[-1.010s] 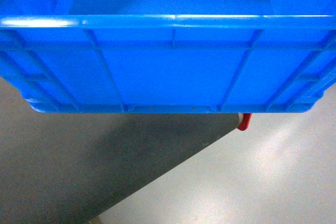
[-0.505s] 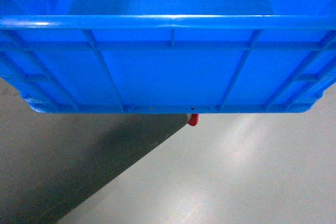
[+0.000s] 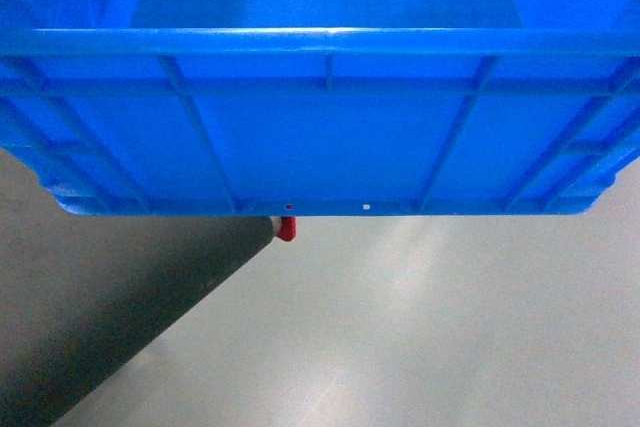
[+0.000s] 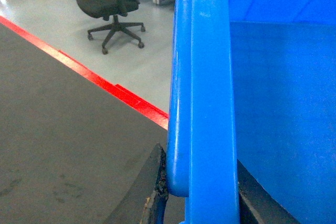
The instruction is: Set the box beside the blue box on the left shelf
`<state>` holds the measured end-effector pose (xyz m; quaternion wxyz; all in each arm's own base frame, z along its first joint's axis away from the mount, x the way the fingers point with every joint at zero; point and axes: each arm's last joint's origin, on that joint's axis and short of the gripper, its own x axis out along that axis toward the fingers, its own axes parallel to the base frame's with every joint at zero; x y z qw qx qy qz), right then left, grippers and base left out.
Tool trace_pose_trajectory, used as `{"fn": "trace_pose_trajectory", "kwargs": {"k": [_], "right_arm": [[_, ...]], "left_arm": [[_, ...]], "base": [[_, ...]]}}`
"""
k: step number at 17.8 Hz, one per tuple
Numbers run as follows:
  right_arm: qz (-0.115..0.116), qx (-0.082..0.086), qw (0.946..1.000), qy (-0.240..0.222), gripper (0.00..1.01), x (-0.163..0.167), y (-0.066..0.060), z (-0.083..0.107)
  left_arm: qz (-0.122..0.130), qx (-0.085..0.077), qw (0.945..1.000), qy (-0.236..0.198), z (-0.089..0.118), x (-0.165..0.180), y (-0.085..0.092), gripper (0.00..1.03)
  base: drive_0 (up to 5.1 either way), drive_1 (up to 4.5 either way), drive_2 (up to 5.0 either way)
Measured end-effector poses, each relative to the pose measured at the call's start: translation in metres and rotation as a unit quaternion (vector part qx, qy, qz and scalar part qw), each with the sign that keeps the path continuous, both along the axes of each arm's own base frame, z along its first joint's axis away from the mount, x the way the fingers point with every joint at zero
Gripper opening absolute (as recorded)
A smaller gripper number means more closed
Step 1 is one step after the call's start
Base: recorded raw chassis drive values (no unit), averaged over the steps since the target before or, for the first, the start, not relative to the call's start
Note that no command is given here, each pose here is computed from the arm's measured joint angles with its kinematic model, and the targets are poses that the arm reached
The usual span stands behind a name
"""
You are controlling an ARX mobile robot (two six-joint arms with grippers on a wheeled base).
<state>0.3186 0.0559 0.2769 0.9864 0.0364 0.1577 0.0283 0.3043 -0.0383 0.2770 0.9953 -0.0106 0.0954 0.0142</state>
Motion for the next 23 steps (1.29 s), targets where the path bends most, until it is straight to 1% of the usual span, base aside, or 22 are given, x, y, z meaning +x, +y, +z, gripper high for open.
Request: {"fn": "trace_pose_trajectory", "kwargs": {"k": [23], "right_arm": [[0.0,0.0,1.0,0.0,0.2,0.0,0.0,0.0]], "left_arm": [[0.0,0.0,1.0,0.0,0.0,0.0,0.0,0.2]], "base": [[-1.6,-1.56,-1.6]]}}
